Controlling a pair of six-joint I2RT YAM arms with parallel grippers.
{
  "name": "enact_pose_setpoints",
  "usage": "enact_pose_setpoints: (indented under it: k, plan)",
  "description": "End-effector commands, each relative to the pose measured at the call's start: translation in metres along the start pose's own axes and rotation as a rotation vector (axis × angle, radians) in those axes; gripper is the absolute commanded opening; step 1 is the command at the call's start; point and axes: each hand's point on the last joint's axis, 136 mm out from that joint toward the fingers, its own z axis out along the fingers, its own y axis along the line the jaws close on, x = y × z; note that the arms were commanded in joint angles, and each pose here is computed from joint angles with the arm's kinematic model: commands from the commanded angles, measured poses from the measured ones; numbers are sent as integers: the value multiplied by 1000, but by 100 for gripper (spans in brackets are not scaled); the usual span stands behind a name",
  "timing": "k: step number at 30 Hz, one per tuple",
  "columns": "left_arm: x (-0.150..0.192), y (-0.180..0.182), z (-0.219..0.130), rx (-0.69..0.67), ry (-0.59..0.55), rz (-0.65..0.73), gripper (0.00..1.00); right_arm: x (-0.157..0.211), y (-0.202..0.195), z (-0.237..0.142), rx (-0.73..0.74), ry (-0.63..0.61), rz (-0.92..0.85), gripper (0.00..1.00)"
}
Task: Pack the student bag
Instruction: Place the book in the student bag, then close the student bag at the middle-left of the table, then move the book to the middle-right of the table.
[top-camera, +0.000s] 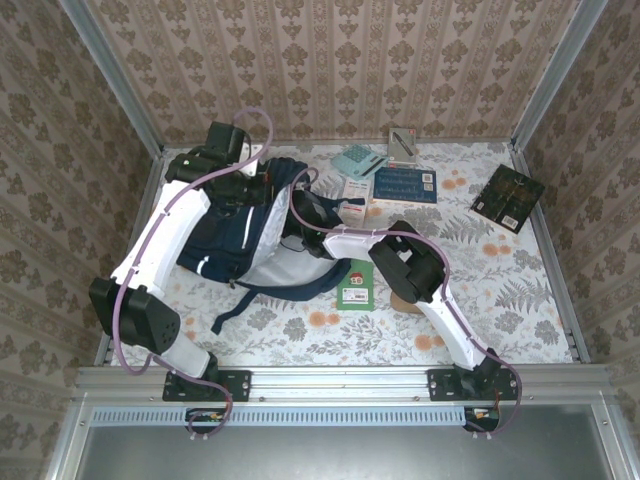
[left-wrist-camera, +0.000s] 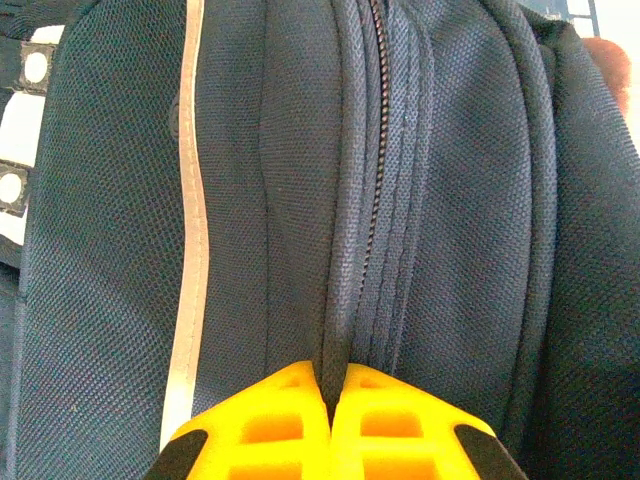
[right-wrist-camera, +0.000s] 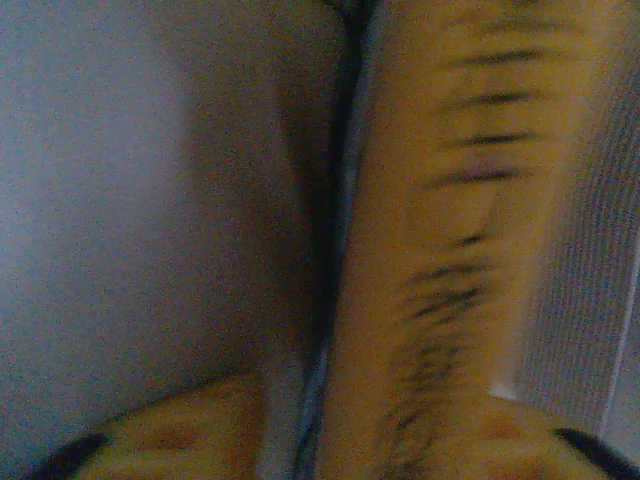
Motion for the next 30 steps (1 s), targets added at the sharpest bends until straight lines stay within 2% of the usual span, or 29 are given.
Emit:
enact_pose_setpoints:
  k: [1,3,7,9,10,18,22,25,30]
  plan:
    - [-28,-19,-36,69,-160,29,0,-2,13,-5,24,2,-32,59]
    - [-28,-15,-34,65,-163,20,0,-1,12,-13,59,22,-57,73]
    - [-26,-6,-30,58,-166,3,0,-2,12,-33,97,58,-59,79]
    - [-25,-1,-28,49,-164,-7,0,-3,7,-46,126,65,-65,98]
    - [-24,1,-27,48,-161,-12,0,-3,12,-52,128,70,-75,99]
    - [-19,13,-20,34,-162,-26,0,1,15,-118,228,139,-210,100]
    - [-18,15,-17,43,-166,-35,0,-15,8,-167,317,107,-312,100]
    - [-16,15,-14,49,-163,-39,0,-44,-3,-210,409,44,-376,100]
    - [-13,16,-14,50,-160,-33,0,-118,-34,-281,558,-115,-366,100]
